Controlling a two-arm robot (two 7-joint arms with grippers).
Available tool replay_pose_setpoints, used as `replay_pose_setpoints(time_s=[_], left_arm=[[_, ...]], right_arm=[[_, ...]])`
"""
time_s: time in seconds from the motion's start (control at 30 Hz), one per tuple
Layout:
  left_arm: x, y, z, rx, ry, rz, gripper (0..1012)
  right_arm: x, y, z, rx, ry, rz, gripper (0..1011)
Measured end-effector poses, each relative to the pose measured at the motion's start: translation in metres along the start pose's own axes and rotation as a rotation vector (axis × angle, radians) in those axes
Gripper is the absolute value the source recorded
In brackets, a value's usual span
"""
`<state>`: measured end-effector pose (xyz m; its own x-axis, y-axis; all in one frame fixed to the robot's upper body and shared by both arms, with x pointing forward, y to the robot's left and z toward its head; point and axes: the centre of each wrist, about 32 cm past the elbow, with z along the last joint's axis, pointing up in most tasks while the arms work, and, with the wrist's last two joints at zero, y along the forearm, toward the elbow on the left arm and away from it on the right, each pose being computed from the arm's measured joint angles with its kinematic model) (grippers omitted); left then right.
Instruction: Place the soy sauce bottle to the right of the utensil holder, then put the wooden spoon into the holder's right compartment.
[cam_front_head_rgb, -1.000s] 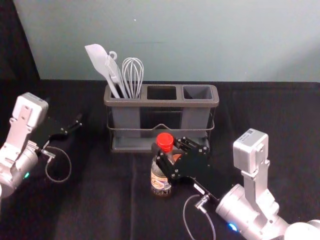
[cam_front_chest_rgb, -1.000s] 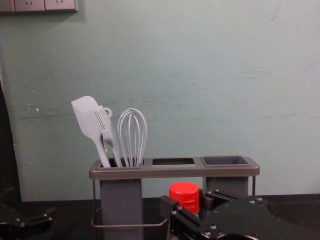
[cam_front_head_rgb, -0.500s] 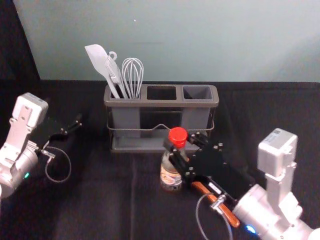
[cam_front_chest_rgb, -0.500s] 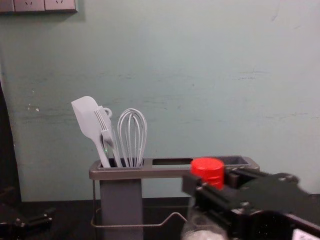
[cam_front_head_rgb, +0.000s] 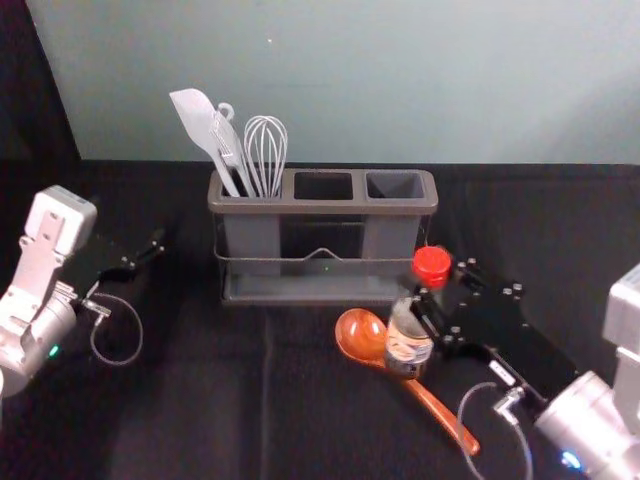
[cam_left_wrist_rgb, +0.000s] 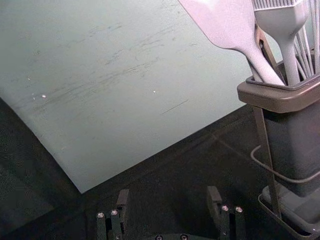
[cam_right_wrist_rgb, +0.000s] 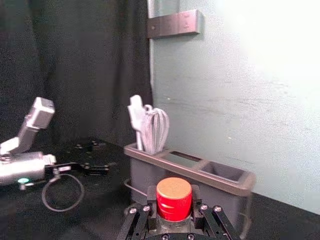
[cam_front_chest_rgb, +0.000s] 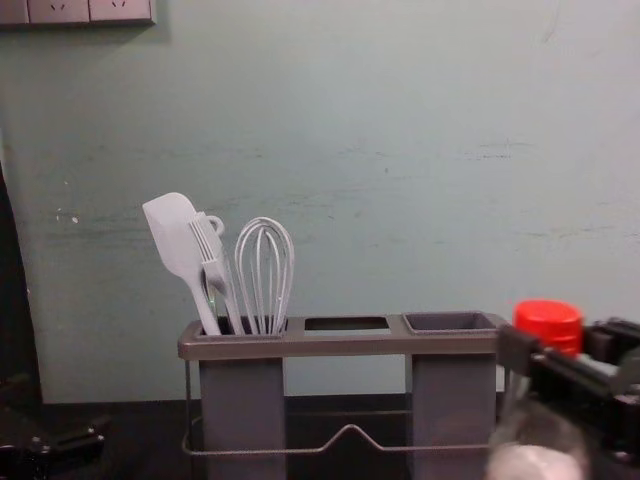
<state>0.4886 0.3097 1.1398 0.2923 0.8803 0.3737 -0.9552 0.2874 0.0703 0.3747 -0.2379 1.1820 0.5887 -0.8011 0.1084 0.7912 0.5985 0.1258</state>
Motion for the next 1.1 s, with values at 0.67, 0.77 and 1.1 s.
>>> replay_pose_setpoints(time_s=[0.67, 0.77, 1.1], left_arm=[[0.0000, 0.0000, 0.0000, 0.000, 0.000, 0.000, 1000], [0.0000, 0.0000, 0.0000, 0.000, 0.000, 0.000, 1000], [0.0000, 0.0000, 0.0000, 0.000, 0.000, 0.000, 1000]], right_arm=[[0.036, -0.013, -0.002, -0.033, -0.028, -0.120, 382], [0.043, -0.012, -0.004, -0.041, -0.030, -0.134, 382], [0.076, -0.001, -0.013, -0.050, -0.042, -0.117, 382]])
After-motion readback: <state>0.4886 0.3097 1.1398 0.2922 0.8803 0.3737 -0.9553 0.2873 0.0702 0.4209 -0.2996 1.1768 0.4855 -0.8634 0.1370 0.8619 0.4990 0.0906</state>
